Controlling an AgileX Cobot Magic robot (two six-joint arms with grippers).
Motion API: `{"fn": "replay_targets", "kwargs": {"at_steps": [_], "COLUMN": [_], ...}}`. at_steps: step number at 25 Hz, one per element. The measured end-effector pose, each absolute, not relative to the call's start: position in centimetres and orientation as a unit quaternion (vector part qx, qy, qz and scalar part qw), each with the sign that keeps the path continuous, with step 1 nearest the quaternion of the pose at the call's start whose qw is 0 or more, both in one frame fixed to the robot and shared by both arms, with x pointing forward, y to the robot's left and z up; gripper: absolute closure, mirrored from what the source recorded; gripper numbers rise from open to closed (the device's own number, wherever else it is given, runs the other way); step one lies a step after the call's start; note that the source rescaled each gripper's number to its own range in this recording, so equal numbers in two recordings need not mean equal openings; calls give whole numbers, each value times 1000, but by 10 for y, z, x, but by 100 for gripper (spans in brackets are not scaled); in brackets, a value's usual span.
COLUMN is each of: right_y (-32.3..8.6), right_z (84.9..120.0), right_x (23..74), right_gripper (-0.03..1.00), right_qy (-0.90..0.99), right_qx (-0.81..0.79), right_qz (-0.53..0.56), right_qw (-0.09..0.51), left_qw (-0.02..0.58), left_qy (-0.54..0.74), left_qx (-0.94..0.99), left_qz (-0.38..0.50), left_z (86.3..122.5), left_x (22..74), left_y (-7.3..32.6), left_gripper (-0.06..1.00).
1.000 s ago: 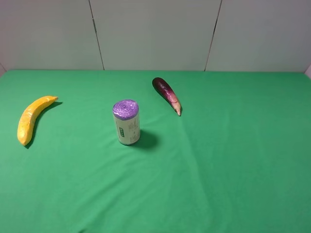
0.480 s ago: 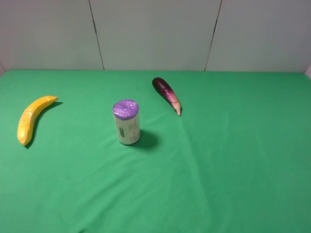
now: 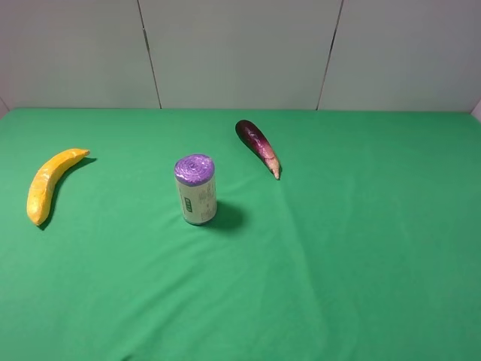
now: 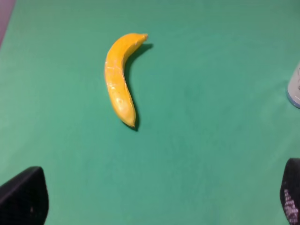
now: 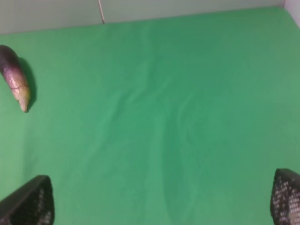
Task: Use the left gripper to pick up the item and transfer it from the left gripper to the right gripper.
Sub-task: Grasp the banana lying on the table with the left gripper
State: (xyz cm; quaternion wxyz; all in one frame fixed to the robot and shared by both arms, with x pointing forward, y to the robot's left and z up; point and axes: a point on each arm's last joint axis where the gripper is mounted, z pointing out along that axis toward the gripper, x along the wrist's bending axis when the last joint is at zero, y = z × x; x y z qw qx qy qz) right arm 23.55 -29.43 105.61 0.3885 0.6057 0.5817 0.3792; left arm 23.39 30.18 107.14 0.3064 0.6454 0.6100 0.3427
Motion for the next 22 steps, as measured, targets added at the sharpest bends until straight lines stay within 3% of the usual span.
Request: {"fn": "replay_targets", "kwargs": {"at_steps": [10, 22], "right_y": [-294, -294], "right_z": [1056, 1056], "right_x": [236, 236], "right_gripper": [-3, -3], "right_qy": [582, 582], "right_qx": [606, 606], "right_qz": [379, 381], "right_qw": [389, 387], "left_qw": [216, 104], "left_qy": [655, 703], "left_qx": [679, 683], "left_qz": [251, 169], "left_z": [1085, 1057], "left_x": [295, 363], "left_y": [305, 312], "left_gripper": [-5, -4]}}
